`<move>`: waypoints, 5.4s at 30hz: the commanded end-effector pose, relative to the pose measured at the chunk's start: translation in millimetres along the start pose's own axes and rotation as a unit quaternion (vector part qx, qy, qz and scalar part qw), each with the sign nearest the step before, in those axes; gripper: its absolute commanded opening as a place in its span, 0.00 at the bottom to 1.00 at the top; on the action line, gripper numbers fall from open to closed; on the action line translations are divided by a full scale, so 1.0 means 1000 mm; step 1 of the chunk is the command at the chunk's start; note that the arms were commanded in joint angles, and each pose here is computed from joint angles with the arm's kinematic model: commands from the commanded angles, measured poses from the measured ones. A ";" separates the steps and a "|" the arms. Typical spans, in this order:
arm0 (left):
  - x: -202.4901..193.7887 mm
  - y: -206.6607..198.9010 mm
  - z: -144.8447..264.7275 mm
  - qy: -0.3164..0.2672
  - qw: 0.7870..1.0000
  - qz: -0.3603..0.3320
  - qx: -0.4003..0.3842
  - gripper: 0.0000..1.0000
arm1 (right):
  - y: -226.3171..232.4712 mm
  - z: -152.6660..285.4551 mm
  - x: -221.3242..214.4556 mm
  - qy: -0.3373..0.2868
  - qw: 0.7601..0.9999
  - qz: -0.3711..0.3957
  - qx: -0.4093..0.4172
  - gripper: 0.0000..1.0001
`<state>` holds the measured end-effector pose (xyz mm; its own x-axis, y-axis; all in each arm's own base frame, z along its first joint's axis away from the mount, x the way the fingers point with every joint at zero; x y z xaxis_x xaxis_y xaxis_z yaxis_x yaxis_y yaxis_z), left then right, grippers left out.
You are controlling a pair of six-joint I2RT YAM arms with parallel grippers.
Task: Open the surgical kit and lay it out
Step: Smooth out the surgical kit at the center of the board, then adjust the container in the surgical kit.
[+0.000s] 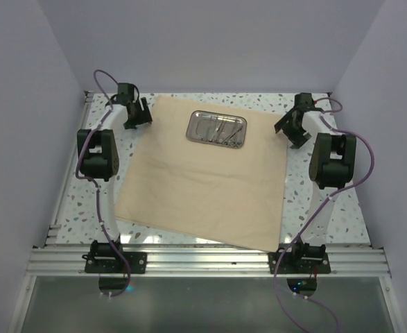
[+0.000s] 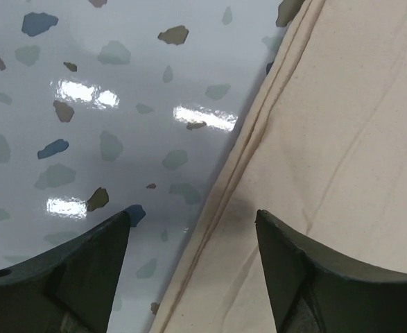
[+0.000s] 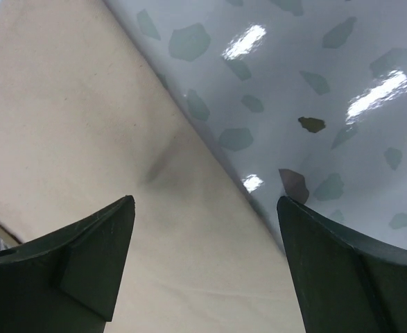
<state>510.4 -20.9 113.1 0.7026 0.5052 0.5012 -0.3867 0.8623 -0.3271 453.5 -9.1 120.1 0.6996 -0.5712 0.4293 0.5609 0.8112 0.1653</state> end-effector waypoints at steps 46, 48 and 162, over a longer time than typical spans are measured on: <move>0.033 0.030 0.049 -0.081 0.991 0.060 0.087 0.46 | 0.039 -0.021 0.055 -0.065 0.994 0.068 -0.049 0.93; 0.041 0.013 0.058 -0.101 0.992 0.046 0.068 0.64 | 0.037 -0.003 0.057 -0.077 0.994 0.065 -0.051 0.93; -0.037 -0.019 0.064 -0.091 0.983 -0.159 0.012 0.00 | 0.002 0.115 -0.088 -0.006 0.984 0.169 0.047 0.87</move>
<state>452.1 -75.7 117.7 0.7410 0.2491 0.6236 -0.2009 0.9684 -0.1481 330.3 55.0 173.1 0.8592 -0.2662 0.4369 0.2646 0.9621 0.0658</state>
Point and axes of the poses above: each gripper's point midway between its finger pads, its own z axis back along the fingers, its own y axis along the line the jaws close on, x = y × z, the point moved 10 cm from there along z, back along the fingers, and after that the axes turned 12 degrees about z, right-handed, at the moved point
